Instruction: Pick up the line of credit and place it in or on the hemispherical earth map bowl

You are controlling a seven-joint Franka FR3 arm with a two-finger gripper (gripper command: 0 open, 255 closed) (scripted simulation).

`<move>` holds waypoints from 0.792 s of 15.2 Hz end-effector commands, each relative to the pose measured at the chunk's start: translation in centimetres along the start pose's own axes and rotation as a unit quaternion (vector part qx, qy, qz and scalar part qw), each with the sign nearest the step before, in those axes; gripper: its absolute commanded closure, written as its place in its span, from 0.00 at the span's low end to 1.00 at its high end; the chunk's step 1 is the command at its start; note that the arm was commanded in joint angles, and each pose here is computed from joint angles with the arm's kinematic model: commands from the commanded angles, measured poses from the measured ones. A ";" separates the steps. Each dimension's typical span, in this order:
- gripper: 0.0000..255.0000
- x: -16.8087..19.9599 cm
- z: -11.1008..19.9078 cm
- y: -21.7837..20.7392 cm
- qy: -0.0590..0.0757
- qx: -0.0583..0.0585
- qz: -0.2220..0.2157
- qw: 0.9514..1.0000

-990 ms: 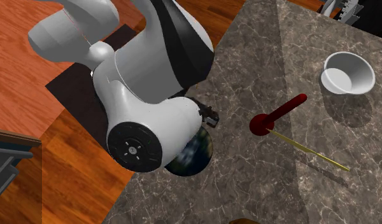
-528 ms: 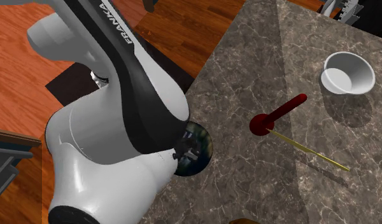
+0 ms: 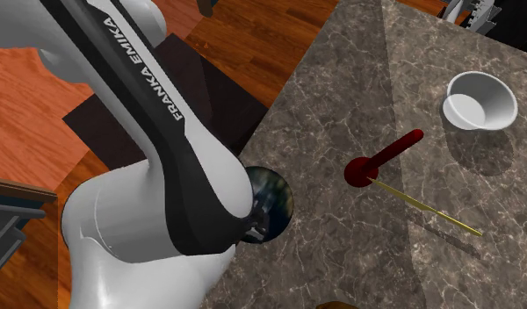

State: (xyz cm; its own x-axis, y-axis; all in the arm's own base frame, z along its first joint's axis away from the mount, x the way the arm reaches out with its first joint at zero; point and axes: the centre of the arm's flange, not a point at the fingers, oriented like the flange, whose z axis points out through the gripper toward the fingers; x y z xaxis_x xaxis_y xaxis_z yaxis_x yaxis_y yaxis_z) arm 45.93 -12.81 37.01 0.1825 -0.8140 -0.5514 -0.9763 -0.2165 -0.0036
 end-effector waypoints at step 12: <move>1.00 3.5 5.0 0.0 0.000 0.000 0.000 1.000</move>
State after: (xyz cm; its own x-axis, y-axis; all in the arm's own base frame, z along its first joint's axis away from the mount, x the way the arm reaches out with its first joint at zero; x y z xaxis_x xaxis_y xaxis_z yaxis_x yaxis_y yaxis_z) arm 45.93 -12.95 31.14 0.1825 -0.8141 -0.5513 -0.9763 -0.2166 -0.0034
